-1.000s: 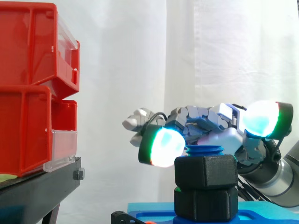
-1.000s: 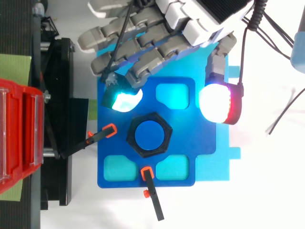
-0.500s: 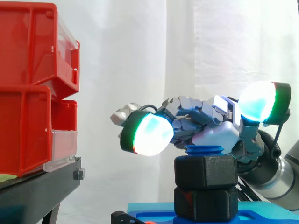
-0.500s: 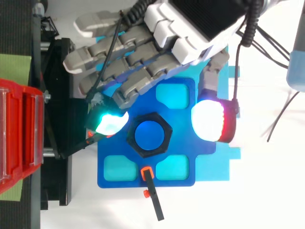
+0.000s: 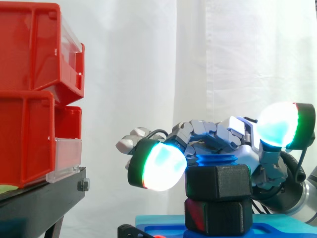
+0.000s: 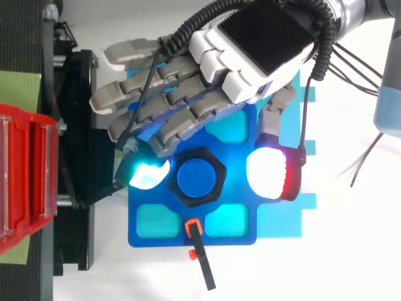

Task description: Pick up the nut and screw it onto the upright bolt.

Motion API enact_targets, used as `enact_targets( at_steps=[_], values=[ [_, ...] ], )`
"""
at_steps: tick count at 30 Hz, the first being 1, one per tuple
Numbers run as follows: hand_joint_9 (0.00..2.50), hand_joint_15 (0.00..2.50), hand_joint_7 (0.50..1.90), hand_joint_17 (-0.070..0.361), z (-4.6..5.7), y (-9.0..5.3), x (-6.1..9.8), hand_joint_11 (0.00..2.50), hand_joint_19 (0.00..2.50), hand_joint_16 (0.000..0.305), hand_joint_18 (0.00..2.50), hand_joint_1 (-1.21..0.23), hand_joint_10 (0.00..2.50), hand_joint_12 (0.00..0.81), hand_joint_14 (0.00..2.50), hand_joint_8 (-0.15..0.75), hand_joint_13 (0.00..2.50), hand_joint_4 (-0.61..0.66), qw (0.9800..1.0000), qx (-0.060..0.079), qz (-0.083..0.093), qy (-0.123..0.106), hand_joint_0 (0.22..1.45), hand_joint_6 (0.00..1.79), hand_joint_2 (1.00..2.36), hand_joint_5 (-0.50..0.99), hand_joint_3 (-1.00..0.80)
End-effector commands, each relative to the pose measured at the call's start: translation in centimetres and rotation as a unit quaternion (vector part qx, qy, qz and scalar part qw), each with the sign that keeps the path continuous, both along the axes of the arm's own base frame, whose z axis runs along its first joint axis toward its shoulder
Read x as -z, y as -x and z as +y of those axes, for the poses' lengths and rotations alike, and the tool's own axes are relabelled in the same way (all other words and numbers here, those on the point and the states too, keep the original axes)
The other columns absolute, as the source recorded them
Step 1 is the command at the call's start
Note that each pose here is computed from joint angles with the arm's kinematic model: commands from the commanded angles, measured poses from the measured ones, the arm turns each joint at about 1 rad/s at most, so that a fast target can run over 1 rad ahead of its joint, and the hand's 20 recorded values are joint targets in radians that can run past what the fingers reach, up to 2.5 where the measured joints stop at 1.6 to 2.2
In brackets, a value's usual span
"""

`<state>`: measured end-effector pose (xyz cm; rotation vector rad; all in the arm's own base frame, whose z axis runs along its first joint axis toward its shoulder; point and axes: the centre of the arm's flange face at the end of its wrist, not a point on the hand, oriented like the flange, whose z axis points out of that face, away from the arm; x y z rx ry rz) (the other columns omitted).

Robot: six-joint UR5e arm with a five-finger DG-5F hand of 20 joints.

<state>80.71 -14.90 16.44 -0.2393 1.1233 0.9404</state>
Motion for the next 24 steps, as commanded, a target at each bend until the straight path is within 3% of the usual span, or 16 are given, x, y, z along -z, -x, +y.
enact_targets(
  at_steps=[1, 8, 24],
  values=[
    [0.22, 0.00, 0.81, 0.104, 0.1, 0.1, 0.1, 0.00, 0.00, 0.046, 0.00, 0.07, 0.00, 0.333, 0.00, 0.218, 0.00, 0.20, 1.0000, -0.001, 0.001, 0.000, 0.43, 0.50, 1.00, -0.18, -0.50],
    [0.25, 0.00, 1.00, 0.101, -0.4, 0.1, 0.1, 0.00, 0.00, 0.045, 0.00, 0.06, 0.00, 0.339, 0.00, 0.233, 0.00, 0.23, 1.0000, 0.002, 0.000, 0.001, 0.43, 0.50, 1.00, -0.16, -0.50],
    [0.35, 0.00, 1.21, 0.094, -2.1, 0.4, -0.4, 0.00, 0.00, 0.042, 0.00, -0.01, 0.00, 0.330, 0.00, 0.256, 0.04, 0.24, 0.9998, 0.000, -0.013, 0.013, 0.44, 0.50, 1.00, -0.12, -0.50]
  ],
)
